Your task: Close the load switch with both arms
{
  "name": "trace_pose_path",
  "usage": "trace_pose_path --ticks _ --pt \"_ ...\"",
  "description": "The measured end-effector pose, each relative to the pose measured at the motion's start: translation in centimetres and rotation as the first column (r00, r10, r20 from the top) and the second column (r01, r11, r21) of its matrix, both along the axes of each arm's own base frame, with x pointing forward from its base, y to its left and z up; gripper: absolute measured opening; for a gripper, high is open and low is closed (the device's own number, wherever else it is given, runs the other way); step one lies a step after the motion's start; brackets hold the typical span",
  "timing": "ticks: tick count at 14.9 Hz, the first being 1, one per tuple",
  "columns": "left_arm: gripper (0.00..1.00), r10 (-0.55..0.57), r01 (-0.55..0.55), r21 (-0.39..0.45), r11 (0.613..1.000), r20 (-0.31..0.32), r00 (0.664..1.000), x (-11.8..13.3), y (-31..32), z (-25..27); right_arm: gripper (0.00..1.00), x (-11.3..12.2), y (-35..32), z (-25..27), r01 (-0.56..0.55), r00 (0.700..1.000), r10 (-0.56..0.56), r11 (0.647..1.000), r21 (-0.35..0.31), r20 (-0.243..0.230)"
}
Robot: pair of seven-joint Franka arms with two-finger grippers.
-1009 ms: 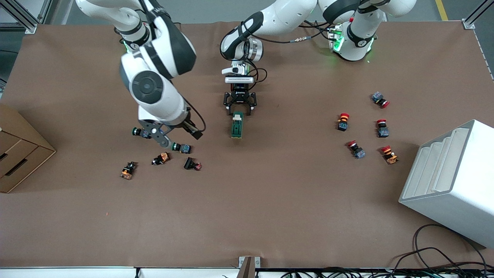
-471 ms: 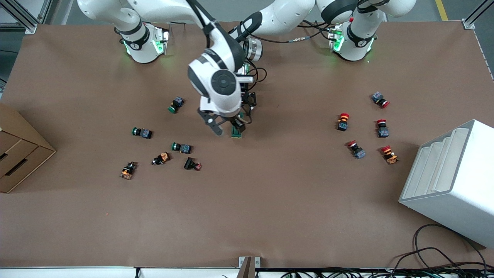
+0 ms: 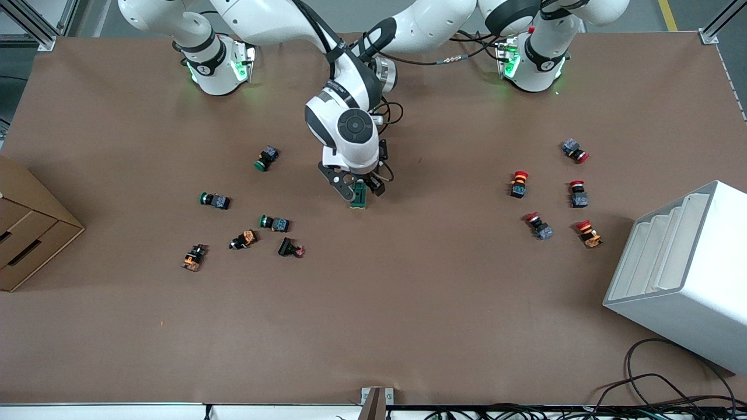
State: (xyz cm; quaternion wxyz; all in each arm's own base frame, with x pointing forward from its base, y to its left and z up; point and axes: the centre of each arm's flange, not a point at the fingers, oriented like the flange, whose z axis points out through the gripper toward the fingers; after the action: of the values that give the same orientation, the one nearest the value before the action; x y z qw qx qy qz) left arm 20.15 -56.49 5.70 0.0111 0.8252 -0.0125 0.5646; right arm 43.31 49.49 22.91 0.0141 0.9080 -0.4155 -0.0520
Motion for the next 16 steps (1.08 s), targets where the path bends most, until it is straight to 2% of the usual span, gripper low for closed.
trace_pose_path --ticks 8,13,16 --pt "1.00 0.000 0.000 0.000 1.000 0.001 1.000 0.0 0.0 0.0 1.00 -2.0 0.3 -2.8 -0.019 0.999 0.018 1.000 0.023 0.033" --pt "1.00 0.000 0.000 0.000 1.000 0.001 1.000 0.0 0.0 0.0 1.00 -1.4 0.4 -2.9 -0.012 0.998 0.009 0.999 0.050 0.067" --pt "1.00 0.000 0.000 0.000 1.000 0.001 1.000 0.0 0.0 0.0 1.00 -1.2 0.4 -2.7 -0.009 0.997 0.005 0.998 0.055 0.071"
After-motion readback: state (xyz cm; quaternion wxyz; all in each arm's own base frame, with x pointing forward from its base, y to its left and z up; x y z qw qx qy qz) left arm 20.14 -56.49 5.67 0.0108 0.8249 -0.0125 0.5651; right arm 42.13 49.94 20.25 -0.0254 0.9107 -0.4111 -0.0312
